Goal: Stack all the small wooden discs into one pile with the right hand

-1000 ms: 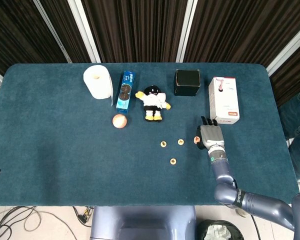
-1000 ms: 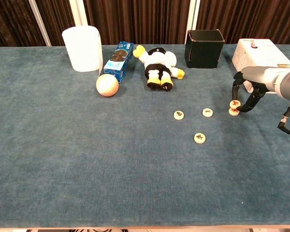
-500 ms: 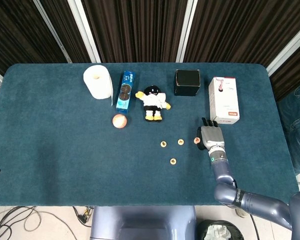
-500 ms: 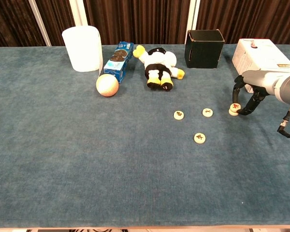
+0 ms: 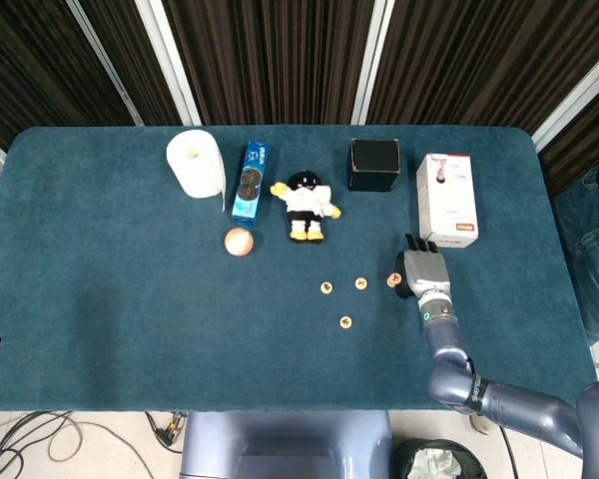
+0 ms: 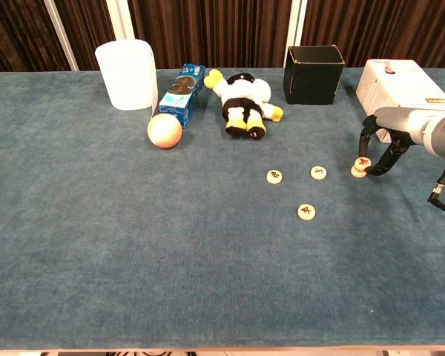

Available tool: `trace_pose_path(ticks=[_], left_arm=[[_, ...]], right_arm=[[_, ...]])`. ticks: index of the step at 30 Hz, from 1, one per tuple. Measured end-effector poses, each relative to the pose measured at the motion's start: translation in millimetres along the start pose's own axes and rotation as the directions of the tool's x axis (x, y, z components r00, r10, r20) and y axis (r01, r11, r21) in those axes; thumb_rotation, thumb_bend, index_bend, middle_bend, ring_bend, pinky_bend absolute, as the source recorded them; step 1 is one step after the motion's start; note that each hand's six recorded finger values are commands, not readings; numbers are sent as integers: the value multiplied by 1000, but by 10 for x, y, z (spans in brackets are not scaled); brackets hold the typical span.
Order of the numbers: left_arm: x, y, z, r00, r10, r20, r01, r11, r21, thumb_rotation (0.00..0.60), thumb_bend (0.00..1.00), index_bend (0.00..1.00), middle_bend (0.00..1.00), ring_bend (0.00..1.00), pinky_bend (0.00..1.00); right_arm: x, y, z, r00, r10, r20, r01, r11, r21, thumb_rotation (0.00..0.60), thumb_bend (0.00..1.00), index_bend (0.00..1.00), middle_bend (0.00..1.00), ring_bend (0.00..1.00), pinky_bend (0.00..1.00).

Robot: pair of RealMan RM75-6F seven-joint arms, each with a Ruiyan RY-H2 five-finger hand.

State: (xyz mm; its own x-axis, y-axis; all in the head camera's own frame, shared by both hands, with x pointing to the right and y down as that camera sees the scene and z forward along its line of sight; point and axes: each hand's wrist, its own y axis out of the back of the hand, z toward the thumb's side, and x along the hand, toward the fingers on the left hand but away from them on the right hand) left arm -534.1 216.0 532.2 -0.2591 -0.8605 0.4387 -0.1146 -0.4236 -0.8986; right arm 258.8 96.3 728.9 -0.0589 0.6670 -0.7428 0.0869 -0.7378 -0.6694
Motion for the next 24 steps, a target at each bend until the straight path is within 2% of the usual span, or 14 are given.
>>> trace_pose_path(ticks=[24], left_arm=[[6,-12,2,1000,-7,-5,7,1000,4,600,148,51,0,0,0]], right_arm=[[2,-21,18,1000,5,0,-5,1000,4,600,407,467,0,0,0]])
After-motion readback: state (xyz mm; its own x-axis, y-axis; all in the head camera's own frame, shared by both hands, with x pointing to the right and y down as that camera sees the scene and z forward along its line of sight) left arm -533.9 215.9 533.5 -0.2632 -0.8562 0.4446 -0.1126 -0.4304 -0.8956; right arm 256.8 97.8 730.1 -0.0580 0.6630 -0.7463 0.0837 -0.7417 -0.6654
